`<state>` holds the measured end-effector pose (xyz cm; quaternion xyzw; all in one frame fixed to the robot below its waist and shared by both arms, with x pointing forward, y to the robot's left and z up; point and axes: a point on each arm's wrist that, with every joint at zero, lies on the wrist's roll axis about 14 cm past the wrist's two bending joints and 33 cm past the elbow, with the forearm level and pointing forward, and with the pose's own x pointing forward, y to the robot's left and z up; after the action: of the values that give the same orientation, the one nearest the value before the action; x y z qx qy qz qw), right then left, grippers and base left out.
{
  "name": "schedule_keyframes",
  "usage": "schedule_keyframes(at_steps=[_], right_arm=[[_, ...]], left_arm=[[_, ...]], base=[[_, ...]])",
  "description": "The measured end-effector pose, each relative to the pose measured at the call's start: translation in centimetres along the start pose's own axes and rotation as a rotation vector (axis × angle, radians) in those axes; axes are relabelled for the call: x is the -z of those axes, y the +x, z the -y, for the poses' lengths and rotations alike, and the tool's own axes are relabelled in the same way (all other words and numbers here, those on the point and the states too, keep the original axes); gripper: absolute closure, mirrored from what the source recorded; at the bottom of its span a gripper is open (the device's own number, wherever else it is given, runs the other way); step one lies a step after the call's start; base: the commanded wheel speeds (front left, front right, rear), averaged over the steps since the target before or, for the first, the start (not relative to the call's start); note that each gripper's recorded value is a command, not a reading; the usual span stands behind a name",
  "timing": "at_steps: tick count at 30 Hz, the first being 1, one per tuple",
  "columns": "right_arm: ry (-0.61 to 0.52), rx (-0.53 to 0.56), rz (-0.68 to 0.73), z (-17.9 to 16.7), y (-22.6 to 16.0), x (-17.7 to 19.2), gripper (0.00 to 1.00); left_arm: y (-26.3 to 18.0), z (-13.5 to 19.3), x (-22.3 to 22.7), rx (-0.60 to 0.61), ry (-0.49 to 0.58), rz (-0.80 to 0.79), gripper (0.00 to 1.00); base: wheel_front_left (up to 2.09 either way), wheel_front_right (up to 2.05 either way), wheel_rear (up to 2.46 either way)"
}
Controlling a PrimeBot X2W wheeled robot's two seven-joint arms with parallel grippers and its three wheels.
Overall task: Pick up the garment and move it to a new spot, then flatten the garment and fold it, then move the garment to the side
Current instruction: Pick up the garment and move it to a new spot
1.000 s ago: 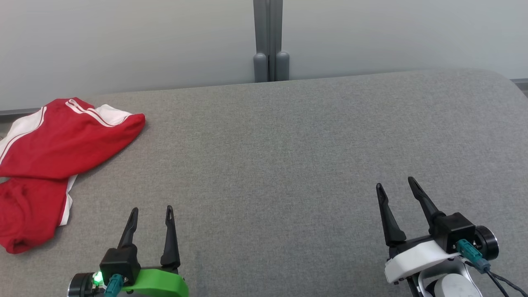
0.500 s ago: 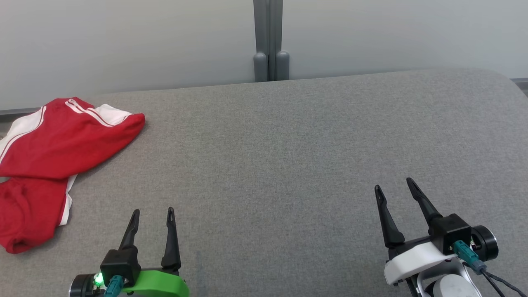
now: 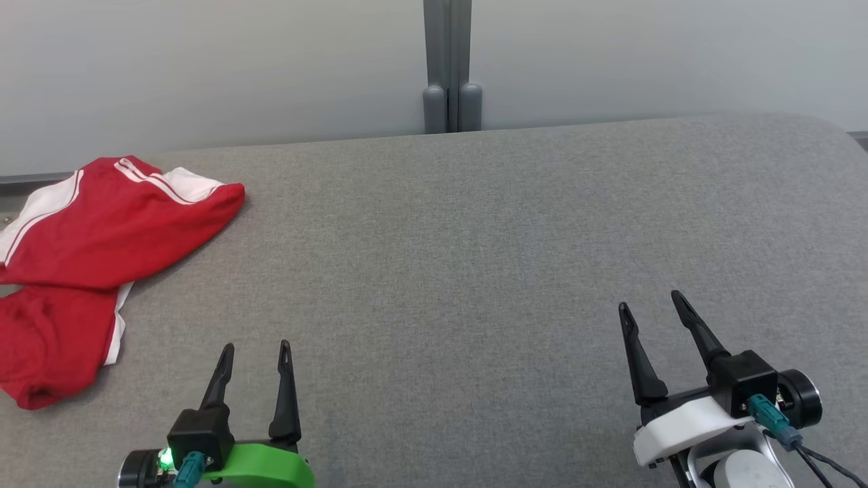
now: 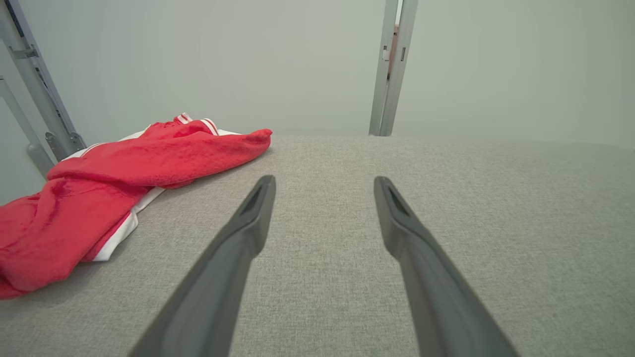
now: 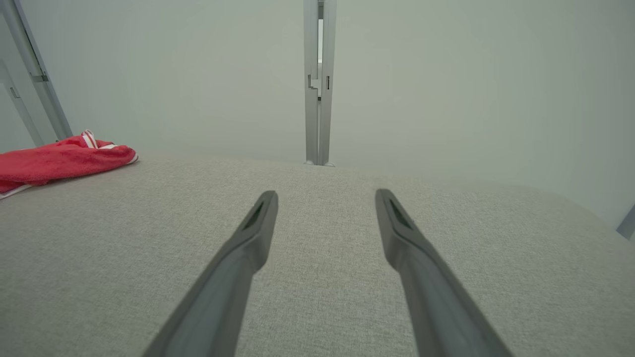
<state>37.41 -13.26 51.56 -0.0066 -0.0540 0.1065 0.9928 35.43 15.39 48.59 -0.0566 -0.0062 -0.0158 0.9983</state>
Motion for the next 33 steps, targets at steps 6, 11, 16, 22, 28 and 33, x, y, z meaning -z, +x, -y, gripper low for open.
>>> schedule_keyframes(at_steps=[6,11,16,22,28,33], right_arm=[[0.005,-0.052,0.018,-1.6,1.0,-0.4,0.0],[0.015,-0.124,0.023,-3.9,2.2,-0.5,0.0],[0.027,-0.208,0.027,-6.7,3.5,-0.5,0.0],[0.046,-0.324,0.03,-10.7,4.8,-0.4,0.0],[0.062,-0.434,0.031,-14.6,5.6,-0.4,0.0],[0.074,-0.507,0.044,-17.3,6.1,-0.8,0.0]], left_arm=[[-0.7,-1.7,-0.5,-0.053,0.002,0.016,0.0],[-1.9,-4.2,-1.2,-0.137,0.01,0.039,0.0],[-3.8,-7.0,-1.8,-0.232,0.015,0.057,0.0],[-6.7,-10.2,-2.4,-0.349,0.024,0.073,0.0],[-9.7,-12.7,-2.7,-0.456,0.028,0.084,0.0],[-11.5,-14.3,-3.3,-0.528,0.037,0.1,0.0]], base=[[0.0,0.0,0.0],[0.0,0.0,0.0],[0.0,0.0,0.0],[0.0,0.0,0.0],[0.0,0.0,0.0],[0.0,0.0,0.0]])
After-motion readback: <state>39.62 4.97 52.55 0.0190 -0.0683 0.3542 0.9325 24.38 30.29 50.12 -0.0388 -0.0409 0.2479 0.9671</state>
